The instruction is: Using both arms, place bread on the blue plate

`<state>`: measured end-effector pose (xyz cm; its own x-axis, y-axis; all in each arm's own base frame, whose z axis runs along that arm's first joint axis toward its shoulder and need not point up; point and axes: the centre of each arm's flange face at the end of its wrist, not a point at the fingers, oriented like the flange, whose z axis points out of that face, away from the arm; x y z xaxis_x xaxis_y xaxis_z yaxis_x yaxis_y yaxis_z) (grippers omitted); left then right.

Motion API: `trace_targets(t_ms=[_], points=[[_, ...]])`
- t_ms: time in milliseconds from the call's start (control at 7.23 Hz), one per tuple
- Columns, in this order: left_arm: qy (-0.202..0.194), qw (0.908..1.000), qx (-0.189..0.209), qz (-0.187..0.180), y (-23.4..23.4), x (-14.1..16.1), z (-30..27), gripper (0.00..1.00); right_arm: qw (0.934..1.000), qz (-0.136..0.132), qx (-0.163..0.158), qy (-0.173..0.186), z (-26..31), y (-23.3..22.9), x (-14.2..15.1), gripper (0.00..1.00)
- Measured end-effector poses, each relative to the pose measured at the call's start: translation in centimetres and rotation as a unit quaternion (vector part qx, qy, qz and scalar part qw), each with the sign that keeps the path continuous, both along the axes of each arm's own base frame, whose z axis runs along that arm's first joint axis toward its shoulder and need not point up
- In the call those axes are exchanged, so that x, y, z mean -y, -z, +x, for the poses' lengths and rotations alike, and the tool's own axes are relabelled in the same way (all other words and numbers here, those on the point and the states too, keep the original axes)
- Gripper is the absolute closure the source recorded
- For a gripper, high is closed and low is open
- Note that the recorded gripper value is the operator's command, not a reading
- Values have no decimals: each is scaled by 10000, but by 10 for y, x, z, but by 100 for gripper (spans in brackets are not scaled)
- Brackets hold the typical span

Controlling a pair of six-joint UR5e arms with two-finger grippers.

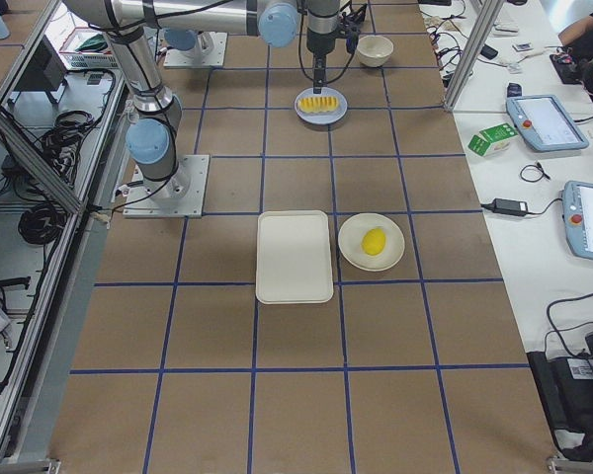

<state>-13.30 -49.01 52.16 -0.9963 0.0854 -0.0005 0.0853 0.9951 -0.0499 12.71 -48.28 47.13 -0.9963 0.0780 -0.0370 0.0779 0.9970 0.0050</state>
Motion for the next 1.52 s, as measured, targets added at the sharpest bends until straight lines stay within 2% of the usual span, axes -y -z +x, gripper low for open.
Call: trace_targets(t_ms=[553, 1106, 1521], points=[[-34, 10000, 18, -9, -2, 0, 0, 0, 9989, -156, -443, 82, -10, -26, -20, 0], [-43, 10000, 27, -25, -4, 1, 0, 0, 9992, -124, -382, 33, -8, -22, -20, 0], [-40, 10000, 7, 49, 5, 6, -1, 0, 9999, -87, -102, 3, -2, -20, -21, 0]])
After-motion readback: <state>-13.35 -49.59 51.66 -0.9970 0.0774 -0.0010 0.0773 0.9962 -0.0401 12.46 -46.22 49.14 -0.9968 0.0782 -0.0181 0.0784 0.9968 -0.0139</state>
